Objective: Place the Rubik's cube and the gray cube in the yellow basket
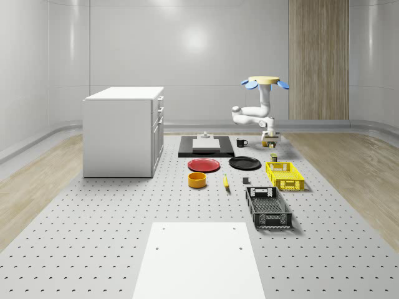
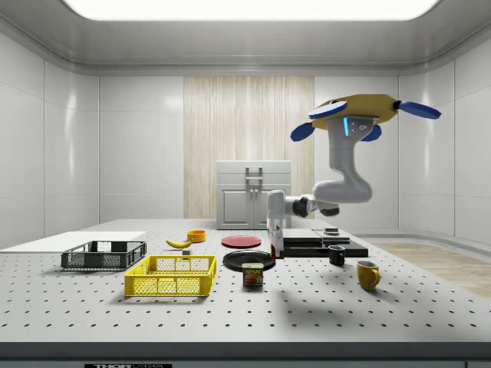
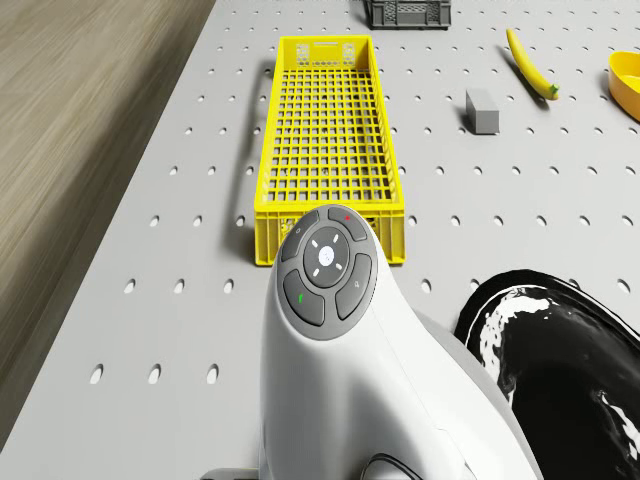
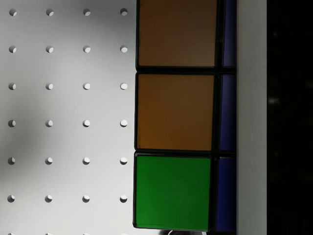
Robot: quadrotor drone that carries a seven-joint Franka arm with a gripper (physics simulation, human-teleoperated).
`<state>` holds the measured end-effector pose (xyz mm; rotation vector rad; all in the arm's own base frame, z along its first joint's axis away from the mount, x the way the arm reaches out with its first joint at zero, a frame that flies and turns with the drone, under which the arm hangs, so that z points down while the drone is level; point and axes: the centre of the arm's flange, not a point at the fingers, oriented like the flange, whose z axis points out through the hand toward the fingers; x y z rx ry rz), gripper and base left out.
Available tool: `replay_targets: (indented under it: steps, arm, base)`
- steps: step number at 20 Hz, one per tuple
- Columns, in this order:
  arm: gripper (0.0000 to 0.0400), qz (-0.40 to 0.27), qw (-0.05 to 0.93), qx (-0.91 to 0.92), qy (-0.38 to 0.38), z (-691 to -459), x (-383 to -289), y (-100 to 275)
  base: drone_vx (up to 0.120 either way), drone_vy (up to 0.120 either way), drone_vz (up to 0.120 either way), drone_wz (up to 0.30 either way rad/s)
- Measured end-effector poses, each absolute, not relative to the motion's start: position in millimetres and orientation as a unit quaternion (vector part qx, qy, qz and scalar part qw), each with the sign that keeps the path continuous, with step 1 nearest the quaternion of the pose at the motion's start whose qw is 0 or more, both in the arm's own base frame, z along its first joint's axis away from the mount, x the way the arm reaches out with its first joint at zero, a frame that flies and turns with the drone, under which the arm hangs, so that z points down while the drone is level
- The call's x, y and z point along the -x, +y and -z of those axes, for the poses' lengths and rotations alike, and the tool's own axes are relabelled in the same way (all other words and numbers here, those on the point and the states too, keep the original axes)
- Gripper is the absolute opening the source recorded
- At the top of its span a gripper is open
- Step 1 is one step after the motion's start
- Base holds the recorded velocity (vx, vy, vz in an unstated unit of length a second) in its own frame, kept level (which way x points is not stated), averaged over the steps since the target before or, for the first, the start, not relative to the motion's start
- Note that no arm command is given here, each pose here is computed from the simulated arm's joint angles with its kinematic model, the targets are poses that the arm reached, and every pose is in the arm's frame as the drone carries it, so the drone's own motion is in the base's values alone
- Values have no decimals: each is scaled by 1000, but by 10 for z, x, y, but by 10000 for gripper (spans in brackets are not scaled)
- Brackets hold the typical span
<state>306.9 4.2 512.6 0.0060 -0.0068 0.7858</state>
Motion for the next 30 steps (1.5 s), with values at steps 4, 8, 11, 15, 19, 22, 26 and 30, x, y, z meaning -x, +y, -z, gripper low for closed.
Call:
replay_targets:
  steps: [4, 8, 11, 15, 19, 22, 26, 30]
  arm:
    - [320, -383, 924, -3, -3, -5126, -3069, 42]
    - [320, -383, 924, -3, -3, -5126, -3069, 42]
    - [320, -383, 924, -3, -3, -5126, -3069, 42]
    - [320, -383, 924, -3, -3, -5126, -3069, 42]
    - [320, -383, 924, -3, -3, -5126, -3069, 42]
    - [320, -383, 924, -3, -3, -5126, -3069, 42]
    - [320, -383, 924, -3, -3, -5126, -3069, 42]
    - [320, -383, 924, -3, -3, -5126, -3069, 42]
  base:
    - [120, 0, 0, 0]
    - [120, 0, 0, 0]
    - [120, 0, 0, 0]
    - [120, 0, 0, 0]
    - [120, 0, 0, 0]
    - [120, 0, 0, 0]
    - [120, 0, 0, 0]
    - [120, 0, 0, 0]
